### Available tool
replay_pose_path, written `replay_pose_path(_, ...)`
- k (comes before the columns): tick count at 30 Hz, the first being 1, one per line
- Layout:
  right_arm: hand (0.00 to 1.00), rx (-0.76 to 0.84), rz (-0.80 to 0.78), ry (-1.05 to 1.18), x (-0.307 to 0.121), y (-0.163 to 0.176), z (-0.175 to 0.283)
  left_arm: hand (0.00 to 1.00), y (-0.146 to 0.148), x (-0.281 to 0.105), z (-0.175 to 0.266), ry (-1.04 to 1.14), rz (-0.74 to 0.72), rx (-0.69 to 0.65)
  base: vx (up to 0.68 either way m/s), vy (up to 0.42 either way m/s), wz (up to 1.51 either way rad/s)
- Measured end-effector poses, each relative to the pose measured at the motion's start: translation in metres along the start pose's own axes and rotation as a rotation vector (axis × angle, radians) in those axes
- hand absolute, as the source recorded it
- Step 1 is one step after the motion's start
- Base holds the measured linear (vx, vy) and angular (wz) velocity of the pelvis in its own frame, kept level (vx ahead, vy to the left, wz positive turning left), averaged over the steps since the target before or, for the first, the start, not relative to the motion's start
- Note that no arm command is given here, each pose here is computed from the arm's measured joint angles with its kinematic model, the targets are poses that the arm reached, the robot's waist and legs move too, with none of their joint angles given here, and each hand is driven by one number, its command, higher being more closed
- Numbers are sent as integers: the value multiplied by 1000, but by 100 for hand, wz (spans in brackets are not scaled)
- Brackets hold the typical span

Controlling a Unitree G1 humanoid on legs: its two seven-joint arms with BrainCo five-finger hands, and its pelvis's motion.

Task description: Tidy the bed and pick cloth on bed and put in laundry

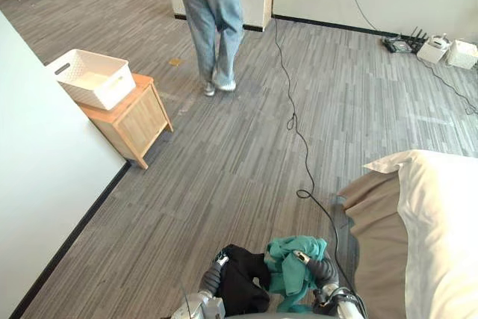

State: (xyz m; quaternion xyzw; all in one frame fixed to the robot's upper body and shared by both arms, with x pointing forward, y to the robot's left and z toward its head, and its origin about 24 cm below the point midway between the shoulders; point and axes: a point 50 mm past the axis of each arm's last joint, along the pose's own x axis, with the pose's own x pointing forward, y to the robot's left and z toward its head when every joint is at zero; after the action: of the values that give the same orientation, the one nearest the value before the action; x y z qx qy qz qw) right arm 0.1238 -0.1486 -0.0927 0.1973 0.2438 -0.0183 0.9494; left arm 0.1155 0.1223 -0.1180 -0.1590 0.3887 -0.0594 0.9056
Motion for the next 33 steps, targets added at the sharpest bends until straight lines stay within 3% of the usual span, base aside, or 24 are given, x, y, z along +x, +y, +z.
replay_pose_path(9,100,-78,-7,111,-1,-13,-10,100,13,9,13,-62,173,-12,7,-70,-4)
replay_pose_path(14,100,-140,23,119,3,-24,2,100,6,12,17,-97,173,-111,2,-45,30)
replay_pose_path(25,100,-131,162,143,-2,-13,0,100,3,12,18,-131,151,-205,347,93,8)
replay_pose_path(33,100,-113,218,150,-8,4,-12,100,12,8,16,-128,168,-167,538,33,69)
